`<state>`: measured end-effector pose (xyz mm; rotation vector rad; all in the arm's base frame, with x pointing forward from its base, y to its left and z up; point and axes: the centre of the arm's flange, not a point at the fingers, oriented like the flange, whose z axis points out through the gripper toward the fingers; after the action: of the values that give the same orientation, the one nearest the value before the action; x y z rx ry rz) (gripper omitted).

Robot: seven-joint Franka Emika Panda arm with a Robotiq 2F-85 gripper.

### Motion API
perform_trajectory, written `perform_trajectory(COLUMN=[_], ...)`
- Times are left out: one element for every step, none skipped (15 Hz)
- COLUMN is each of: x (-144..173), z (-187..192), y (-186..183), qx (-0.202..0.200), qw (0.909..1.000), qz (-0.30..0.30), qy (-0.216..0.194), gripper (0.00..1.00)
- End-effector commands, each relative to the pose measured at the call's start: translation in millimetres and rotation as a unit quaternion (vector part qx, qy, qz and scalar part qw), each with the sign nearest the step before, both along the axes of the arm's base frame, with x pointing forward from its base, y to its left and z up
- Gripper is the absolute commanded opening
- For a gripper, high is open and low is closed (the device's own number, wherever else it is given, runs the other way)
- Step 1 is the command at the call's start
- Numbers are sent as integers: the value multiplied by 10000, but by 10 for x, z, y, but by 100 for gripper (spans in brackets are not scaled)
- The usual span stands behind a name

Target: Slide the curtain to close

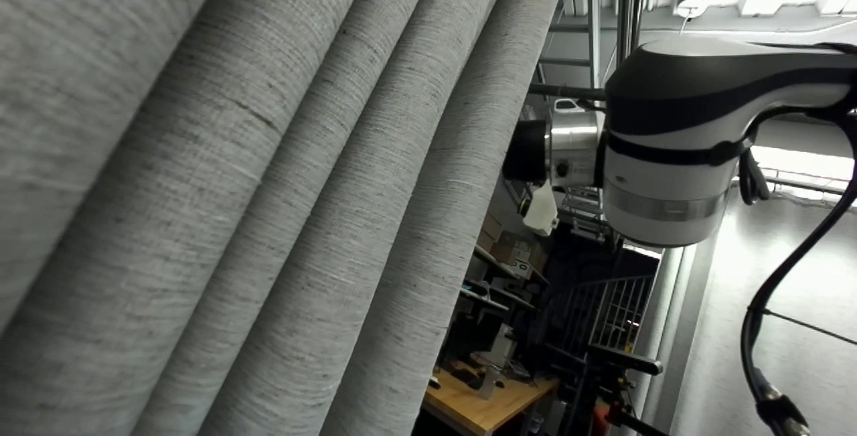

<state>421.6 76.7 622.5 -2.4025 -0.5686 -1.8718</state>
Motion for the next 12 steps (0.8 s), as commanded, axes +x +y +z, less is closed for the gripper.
perform_trajectory(x=[-31, -38, -53, -72, -89, -102, -136, -161, -223, -276, -351, -429], z=[239, 263, 276, 316, 321, 325, 335, 351, 383, 416, 447, 485], y=[-798, -1010, -1256, -1499, -1752, -2046, -2299, -2606, -2883, -3154, -3409, -3653], qx=[109, 178, 258, 325, 411, 511, 607, 716, 849, 1011, 1137, 1270], qw=[9990, 9981, 9968, 9951, 9931, 9904, 9874, 9834, 9792, 9742, 9697, 9642], qz=[-416, -574, -746, -920, -1094, -1280, -1461, -1668, -1845, -2016, -2162, -2328], qy=[-132, -140, -141, -132, -107, -71, -59, -32, -53, -50, -76, -102], gripper=[0, 0, 0, 0, 0, 0, 0, 0, 0, 0, 0, 0])
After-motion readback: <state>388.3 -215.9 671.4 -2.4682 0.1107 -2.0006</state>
